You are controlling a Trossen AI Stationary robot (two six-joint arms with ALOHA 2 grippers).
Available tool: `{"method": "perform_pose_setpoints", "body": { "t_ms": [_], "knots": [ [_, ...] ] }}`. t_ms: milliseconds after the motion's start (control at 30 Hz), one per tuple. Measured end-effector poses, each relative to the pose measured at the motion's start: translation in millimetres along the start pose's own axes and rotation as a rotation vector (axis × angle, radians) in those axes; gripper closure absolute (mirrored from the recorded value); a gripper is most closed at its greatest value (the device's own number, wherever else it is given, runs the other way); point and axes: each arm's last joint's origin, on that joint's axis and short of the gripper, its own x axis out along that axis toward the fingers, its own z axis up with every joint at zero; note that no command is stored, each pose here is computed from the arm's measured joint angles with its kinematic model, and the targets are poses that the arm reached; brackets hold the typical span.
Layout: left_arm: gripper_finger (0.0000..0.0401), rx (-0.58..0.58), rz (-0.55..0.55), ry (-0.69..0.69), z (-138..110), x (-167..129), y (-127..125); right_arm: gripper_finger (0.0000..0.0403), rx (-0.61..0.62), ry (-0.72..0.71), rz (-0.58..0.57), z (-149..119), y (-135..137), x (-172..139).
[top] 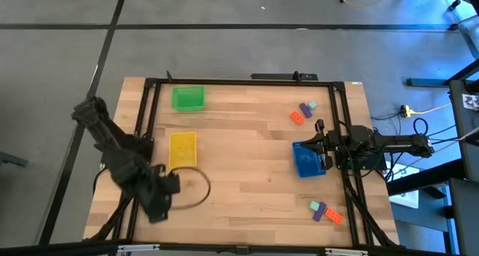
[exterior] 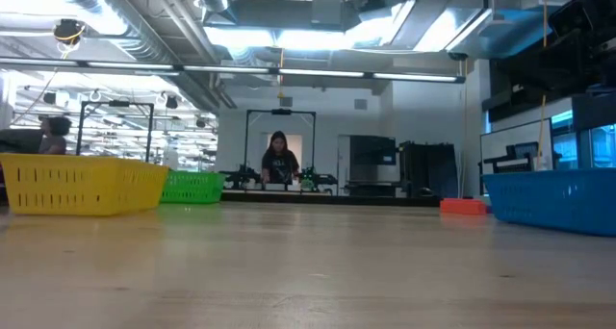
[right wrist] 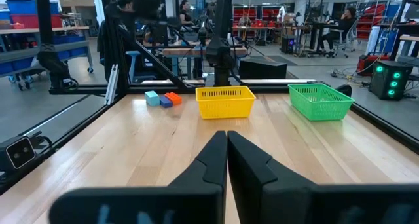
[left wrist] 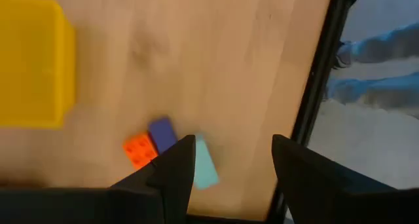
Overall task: Sort & place blocks by color
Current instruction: Put the bottom left blue block into the blue bin
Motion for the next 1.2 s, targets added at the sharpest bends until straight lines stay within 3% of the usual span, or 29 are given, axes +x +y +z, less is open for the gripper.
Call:
{"method": "perform_pose_setpoints", "body": {
  "t_ms": [200, 300, 733, 1200],
  "knots": [
    [0.0206, -0.045, 0.084, 0.043, -30.1, 29.4, -17.6, 0.0386, 0.0, 0.0, 0.0, 0.0, 0.0, 0.0],
    [0.0206, -0.084, 0.058, 0.063, -39.7, 46.0, -17.9, 0.0386, 0.0, 0.0, 0.0, 0.0, 0.0, 0.0],
    [0.0206, -0.116, 0.109, 0.107, -62.8, 105.6, 17.5, 0.0386, 0.0, 0.0, 0.0, -0.1, 0.0, 0.0],
    [0.0206, -0.136, 0.096, 0.133, -78.9, 124.2, 30.1, 0.0386, 0.0, 0.0, 0.0, 0.0, 0.0, 0.0]
  ]
}}
